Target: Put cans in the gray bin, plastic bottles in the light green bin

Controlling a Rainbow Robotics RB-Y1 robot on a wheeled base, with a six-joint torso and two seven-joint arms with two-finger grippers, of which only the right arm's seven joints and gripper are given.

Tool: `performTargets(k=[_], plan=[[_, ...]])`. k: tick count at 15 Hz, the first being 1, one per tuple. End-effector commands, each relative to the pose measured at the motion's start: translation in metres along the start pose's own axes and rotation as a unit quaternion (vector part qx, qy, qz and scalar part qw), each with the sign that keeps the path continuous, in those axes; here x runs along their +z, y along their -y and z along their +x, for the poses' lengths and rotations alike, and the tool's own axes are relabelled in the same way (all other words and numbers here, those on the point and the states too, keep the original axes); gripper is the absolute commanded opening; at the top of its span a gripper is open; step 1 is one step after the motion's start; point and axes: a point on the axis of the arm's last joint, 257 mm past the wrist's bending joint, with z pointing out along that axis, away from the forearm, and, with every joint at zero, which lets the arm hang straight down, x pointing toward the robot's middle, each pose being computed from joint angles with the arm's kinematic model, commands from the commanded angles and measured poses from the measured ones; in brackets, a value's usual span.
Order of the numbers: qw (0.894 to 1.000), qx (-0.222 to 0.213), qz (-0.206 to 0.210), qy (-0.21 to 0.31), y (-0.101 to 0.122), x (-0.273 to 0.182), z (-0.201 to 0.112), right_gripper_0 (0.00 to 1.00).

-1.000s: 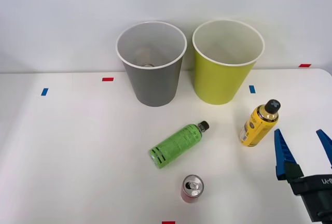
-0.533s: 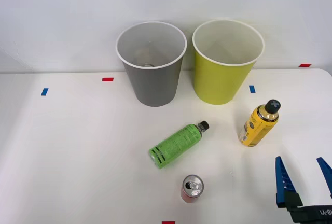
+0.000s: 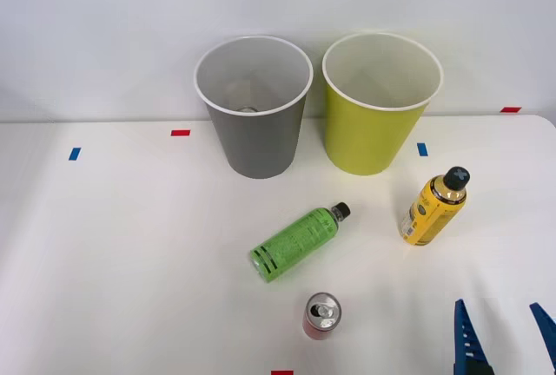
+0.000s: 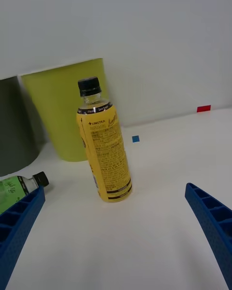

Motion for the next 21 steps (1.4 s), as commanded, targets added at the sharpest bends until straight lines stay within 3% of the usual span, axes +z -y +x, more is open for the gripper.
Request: performTargets(k=[1,7,21], plan=[[1.000,-0.011,-0.004,-0.001,0.001,-0.014,0.019,1.00],[0.997,-0.074,-0.016,-0.005,-0.012,-0.030,0.034,1.00],[0.995,-0.093,-0.041,-0.012,-0.016,-0.047,0.046,1.00]])
